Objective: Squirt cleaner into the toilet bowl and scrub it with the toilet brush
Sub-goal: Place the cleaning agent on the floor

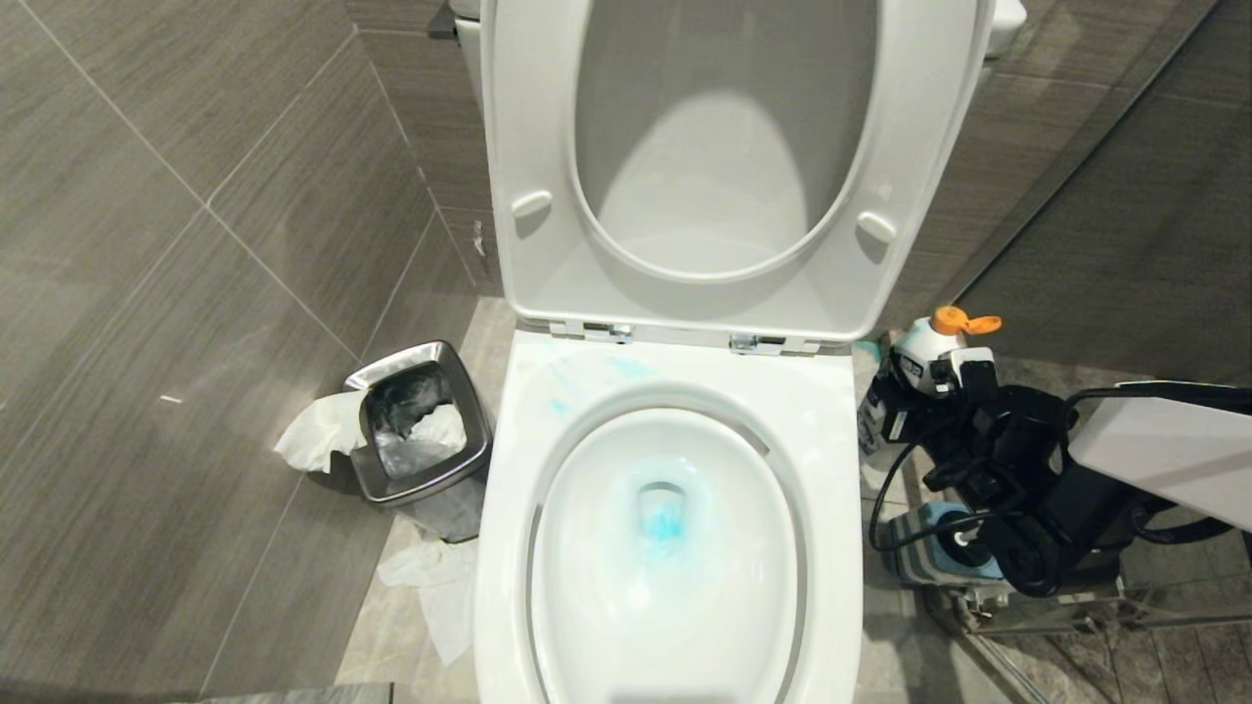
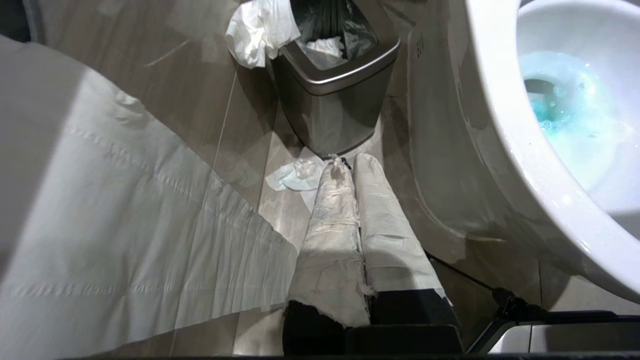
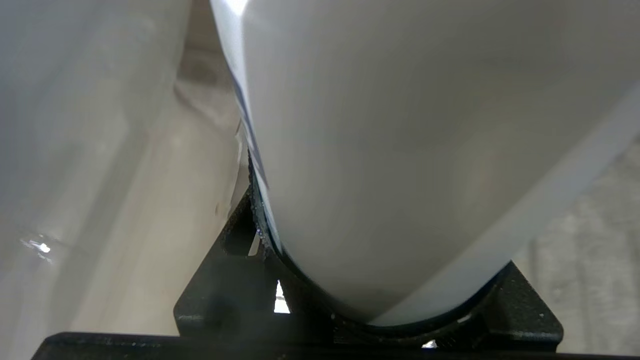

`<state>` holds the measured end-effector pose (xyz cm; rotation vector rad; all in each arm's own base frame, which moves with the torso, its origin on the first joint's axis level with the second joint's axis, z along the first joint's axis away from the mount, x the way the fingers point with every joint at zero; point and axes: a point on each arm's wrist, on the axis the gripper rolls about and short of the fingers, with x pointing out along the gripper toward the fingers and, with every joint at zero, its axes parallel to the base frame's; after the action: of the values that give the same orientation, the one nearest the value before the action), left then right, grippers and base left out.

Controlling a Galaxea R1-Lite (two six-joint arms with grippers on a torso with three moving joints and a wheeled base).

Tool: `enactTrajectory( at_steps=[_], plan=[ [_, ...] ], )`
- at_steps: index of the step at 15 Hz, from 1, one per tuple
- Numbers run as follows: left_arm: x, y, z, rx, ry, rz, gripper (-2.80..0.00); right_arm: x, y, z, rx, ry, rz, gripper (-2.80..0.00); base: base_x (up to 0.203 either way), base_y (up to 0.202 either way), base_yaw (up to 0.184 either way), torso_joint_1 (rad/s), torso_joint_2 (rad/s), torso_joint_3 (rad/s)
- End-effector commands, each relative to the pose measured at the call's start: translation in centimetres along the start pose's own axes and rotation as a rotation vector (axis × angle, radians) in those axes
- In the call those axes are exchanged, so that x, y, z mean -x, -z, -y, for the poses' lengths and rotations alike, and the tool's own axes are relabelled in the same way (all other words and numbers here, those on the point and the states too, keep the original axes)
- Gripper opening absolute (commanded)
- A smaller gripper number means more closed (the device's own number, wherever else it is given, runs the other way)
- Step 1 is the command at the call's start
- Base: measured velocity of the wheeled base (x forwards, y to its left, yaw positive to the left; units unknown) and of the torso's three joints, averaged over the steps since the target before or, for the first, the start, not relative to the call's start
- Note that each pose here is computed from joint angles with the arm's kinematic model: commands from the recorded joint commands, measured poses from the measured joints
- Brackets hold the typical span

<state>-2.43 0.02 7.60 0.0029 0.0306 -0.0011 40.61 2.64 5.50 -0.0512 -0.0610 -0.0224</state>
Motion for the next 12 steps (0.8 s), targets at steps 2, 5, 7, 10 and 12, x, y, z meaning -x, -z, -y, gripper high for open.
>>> enactTrajectory(
  at_steps=[2, 5, 7, 10, 12],
  plan=[
    [0.0, 0.0, 0.0, 0.001, -0.001, 0.000, -2.80, -0.3, 0.5, -0.1, 0.000, -0.027, 0.004, -2.80, 0.000, 0.000, 0.000, 0.002, 0.00, -0.195],
    [0.0, 0.0, 0.0, 0.001, -0.001, 0.001, -2.80, -1.7, 1.0, -0.3, 0.001, -0.032, 0.036, -2.80, 0.000, 0.000, 0.000, 0.005, 0.00, -0.198],
    [0.0, 0.0, 0.0, 0.001, -0.001, 0.000, -2.80, -2.6, 1.3, -0.4, 0.000, -0.032, 0.058, -2.80, 0.000, 0.000, 0.000, 0.002, 0.00, -0.198],
    [0.0, 0.0, 0.0, 0.001, -0.001, -0.001, -2.80, -3.8, 2.3, -0.6, 0.009, -0.030, 0.074, -2.80, 0.000, 0.000, 0.000, 0.004, 0.00, -0.195],
    [0.0, 0.0, 0.0, 0.001, 0.000, 0.000, -2.80, -4.7, 2.6, -0.7, 0.016, -0.029, 0.098, -2.80, 0.000, 0.000, 0.000, 0.007, 0.00, -0.199]
  ],
)
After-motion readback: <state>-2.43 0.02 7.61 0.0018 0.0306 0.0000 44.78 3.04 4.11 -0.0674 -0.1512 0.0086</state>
